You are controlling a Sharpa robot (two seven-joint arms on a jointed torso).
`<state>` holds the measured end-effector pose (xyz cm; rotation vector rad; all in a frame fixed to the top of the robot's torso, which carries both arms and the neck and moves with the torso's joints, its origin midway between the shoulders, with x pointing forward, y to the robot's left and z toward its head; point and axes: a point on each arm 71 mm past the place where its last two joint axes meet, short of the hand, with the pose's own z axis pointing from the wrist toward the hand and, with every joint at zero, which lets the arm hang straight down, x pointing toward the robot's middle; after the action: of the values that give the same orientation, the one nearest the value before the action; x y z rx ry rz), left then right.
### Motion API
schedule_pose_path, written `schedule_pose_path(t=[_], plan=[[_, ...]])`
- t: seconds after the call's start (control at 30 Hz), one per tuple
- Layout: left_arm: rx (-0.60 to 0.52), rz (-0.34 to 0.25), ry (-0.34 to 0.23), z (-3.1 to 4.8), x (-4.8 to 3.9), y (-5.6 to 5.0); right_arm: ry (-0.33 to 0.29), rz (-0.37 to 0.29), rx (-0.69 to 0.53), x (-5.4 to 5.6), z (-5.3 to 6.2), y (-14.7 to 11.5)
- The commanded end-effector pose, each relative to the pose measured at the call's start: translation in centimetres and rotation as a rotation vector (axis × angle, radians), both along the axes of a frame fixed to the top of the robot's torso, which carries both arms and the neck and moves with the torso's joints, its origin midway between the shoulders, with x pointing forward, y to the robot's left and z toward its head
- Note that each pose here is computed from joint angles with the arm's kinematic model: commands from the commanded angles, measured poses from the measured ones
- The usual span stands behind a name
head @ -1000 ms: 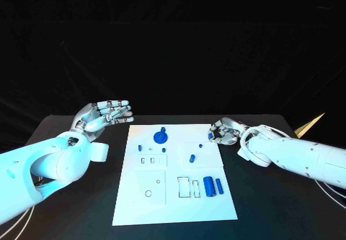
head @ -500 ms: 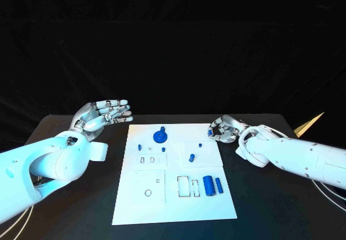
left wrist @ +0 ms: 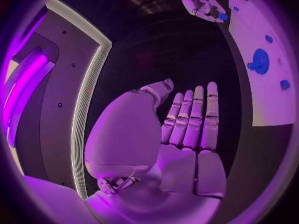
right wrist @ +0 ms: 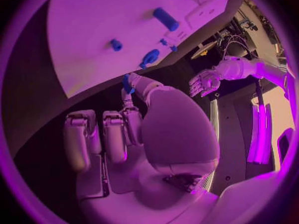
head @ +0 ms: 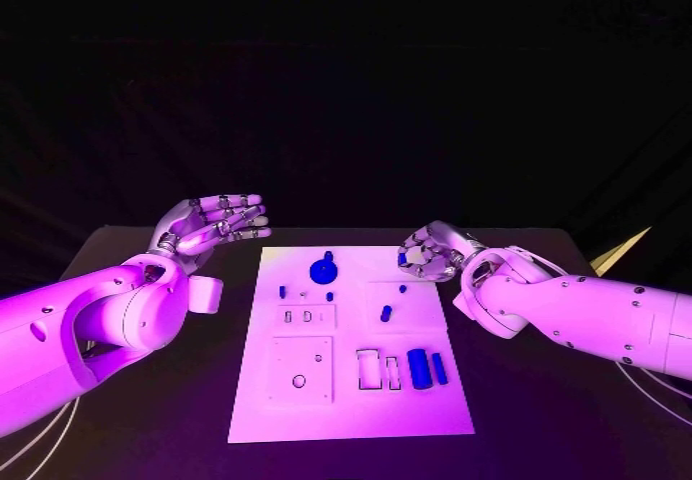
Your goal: Assemble the parts on the task board
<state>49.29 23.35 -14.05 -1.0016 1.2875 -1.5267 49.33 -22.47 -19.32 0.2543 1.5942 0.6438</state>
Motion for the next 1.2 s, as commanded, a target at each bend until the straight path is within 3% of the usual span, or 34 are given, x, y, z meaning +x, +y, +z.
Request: schedule_pose_path(t=[0.03, 0.33, 0.6, 1.0, 1.2], plan=[[0.000, -0.003, 0.000, -0.07, 0.20, -0.2, -0.007, 0.049, -0.005, -0.7, 0.3, 2.6], [0.005, -0.003, 0.011, -0.45, 0.59, -0.4, -0.006, 0.149, -0.015, -2.4, 0.1, 7.9], [0.008, -0.005, 0.020, -0.64, 0.76, -0.6, -0.015, 0.213, -0.045, -3.4, -0.8, 11.7], [0.008, -0.013, 0.024, -0.72, 0.79, -0.9, 0.014, 0.242, -0.089, -4.5, -3.6, 14.5], [0.008, -0.014, 0.025, -0.73, 0.78, -0.9, 0.021, 0.246, -0.101, -4.7, -4.3, 14.9]])
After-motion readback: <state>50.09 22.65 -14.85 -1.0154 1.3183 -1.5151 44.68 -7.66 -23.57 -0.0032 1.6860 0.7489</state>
